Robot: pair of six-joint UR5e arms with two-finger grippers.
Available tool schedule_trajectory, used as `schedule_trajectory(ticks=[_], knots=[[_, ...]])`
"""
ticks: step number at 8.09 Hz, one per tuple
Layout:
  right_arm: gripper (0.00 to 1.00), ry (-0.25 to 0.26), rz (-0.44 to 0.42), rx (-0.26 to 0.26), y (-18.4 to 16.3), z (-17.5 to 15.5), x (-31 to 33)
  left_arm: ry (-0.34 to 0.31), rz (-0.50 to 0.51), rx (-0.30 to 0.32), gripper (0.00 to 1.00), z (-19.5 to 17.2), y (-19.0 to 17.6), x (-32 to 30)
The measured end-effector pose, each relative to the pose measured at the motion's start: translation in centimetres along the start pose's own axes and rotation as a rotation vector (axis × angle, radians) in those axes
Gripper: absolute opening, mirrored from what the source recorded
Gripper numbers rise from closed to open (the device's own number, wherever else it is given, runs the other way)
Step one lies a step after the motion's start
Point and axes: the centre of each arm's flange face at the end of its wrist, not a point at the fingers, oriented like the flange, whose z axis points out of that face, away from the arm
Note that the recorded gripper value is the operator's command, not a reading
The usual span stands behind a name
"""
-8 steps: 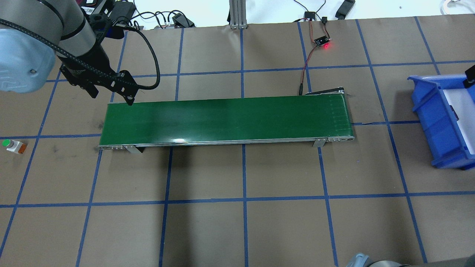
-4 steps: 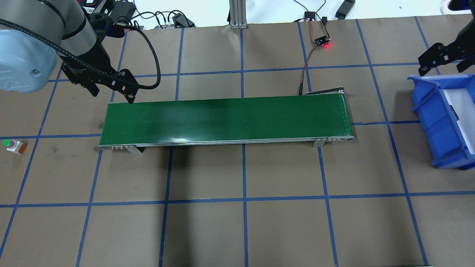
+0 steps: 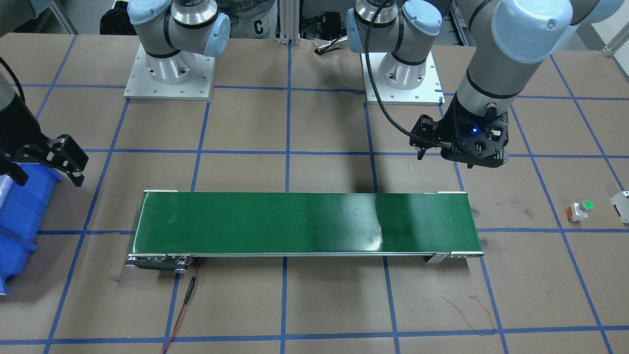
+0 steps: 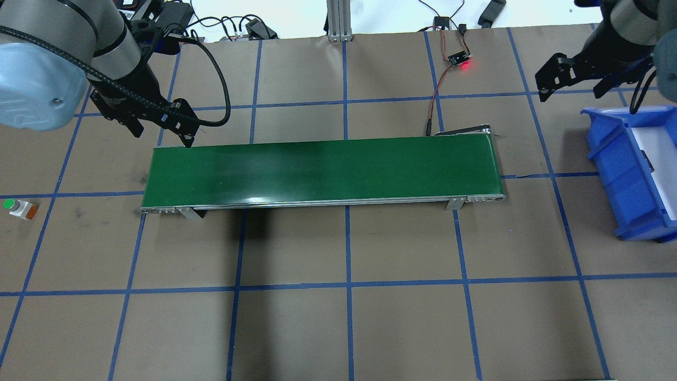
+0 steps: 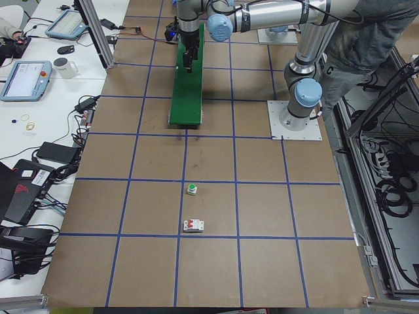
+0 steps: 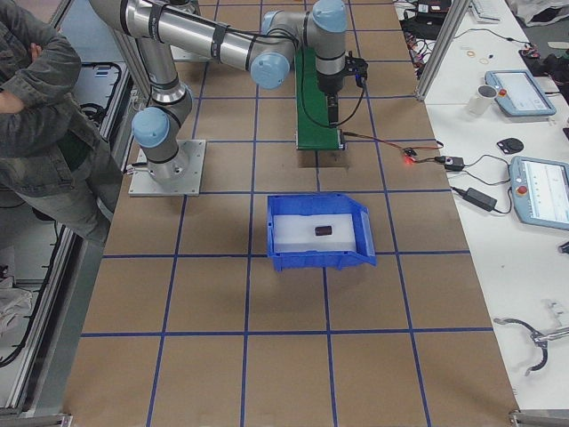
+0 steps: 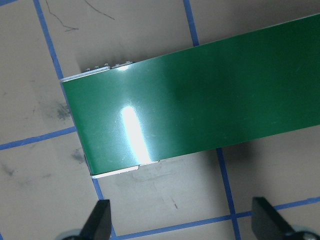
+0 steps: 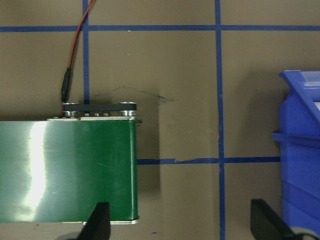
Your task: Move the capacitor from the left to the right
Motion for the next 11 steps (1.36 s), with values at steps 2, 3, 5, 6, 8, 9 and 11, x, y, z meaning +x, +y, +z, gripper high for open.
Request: schedule_trajectory(ticks=[2,3,5,6,8,9,11], knots=[[1.0,-0.006,0.022,0.008,0.2,-0.6,-4.1,0.0,0.001,0.001,1.0,0.0,0.0,0.0],[1.0,-0.01,0.031,0.013,0.4,-0.9,-6.0,0.001,0.002,0.002,1.0,0.0,0.0,0.0],[1.0,-0.019,0.052,0.016,1.0,-1.3,-9.5,0.002,0.001,0.003,1.0,0.0,-0.1,0.0],[1.0,-0.017,0.062,0.016,1.3,-1.4,-11.3,0.002,0.002,0.003,1.0,0.0,-0.1,0.0],[1.0,0.008,0.08,0.015,2.4,-1.5,-15.3,0.002,0.001,0.003,1.0,0.0,-0.1,0.0],[1.0,0.013,0.086,0.014,2.9,-1.4,-17.0,0.002,0.001,0.003,1.0,0.0,-0.1,0.0],[1.0,0.028,0.079,0.014,3.2,-1.3,-18.3,0.003,-0.003,-0.001,1.0,0.2,-0.1,0.0]])
